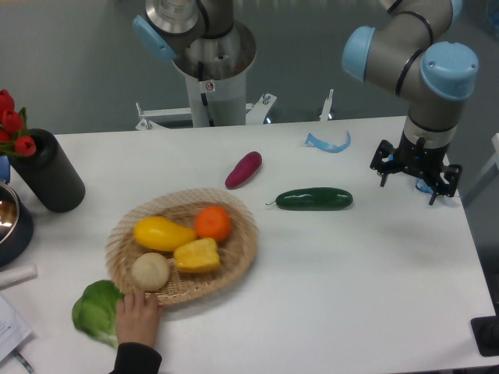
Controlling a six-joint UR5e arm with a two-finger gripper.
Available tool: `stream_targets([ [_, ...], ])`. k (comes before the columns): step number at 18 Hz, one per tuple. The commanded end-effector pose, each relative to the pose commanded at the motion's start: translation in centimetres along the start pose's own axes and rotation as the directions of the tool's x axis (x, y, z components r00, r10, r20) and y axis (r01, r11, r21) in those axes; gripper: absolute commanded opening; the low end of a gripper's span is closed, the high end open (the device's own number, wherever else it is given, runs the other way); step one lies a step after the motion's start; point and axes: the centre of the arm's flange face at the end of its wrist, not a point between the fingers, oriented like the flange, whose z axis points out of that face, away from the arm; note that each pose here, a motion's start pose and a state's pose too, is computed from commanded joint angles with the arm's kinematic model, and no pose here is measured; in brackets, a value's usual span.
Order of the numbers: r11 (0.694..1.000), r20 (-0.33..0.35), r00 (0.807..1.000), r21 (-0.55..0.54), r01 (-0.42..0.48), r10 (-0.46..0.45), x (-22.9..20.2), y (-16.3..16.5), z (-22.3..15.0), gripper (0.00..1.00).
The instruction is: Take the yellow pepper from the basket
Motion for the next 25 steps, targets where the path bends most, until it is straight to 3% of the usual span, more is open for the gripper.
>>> stream_targets([
  [7, 1.0, -0.009, 1.0, 0.02, 0.002, -0.002, 0.1, -0.1, 0.2, 1.0],
  [15, 0.999, -0.065, 0.998, 0.039, 0.018, -0.016, 4.1, -0.3, 1.3, 1.0],
  [25, 0.997, -0.123, 0.991, 0.067, -0.044, 0.052, 10.3, -7.1, 1.2, 1.0],
])
